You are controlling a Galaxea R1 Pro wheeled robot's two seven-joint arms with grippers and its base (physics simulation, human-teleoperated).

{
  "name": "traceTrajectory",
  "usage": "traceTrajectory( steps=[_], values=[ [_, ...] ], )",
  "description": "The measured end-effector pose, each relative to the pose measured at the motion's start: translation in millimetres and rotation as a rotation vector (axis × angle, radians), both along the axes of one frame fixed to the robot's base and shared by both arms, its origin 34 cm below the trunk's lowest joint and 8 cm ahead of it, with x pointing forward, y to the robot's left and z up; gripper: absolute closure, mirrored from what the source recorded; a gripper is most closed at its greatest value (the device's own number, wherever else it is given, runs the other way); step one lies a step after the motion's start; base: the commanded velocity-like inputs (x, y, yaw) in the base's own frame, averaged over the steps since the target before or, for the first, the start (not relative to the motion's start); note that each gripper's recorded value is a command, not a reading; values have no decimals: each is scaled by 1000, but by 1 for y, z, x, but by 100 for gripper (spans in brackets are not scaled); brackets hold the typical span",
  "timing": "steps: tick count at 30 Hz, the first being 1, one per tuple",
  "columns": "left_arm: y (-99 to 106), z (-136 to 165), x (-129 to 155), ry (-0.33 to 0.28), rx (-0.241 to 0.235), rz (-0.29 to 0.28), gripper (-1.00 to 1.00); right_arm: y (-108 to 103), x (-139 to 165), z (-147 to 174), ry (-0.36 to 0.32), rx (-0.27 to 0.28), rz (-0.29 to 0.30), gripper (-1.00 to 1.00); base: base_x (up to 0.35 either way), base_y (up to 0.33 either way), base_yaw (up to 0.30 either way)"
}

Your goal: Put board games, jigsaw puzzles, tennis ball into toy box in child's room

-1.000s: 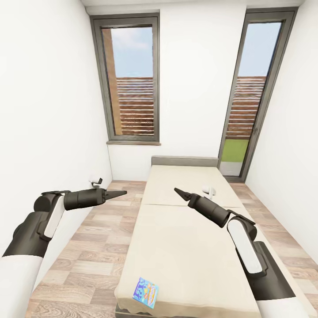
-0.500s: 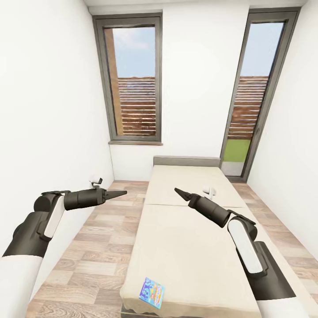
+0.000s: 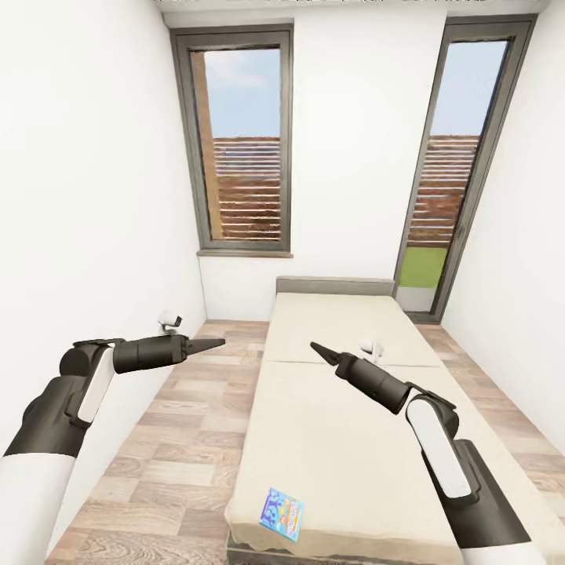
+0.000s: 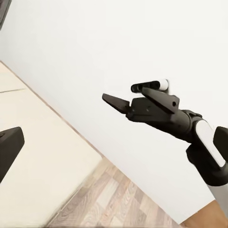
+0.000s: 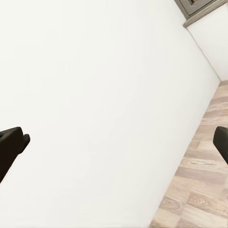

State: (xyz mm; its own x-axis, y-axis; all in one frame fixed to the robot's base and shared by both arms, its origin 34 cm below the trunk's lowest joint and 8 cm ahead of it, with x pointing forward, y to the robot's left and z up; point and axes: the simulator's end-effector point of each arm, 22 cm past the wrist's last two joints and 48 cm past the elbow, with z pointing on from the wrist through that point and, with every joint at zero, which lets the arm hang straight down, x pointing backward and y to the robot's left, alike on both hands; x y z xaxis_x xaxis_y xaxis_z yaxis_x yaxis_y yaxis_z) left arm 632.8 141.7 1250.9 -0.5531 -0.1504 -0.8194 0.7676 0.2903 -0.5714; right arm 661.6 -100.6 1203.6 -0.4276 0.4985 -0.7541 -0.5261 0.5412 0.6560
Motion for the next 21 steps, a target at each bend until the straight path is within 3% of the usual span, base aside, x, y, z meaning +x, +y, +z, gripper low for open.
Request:
traceTrajectory(
  steps=[21],
  values=[
    [7, 4, 3, -6, -11, 18, -100, 1, -10, -18, 39, 14, 5, -100, -124, 93, -2]
  ],
)
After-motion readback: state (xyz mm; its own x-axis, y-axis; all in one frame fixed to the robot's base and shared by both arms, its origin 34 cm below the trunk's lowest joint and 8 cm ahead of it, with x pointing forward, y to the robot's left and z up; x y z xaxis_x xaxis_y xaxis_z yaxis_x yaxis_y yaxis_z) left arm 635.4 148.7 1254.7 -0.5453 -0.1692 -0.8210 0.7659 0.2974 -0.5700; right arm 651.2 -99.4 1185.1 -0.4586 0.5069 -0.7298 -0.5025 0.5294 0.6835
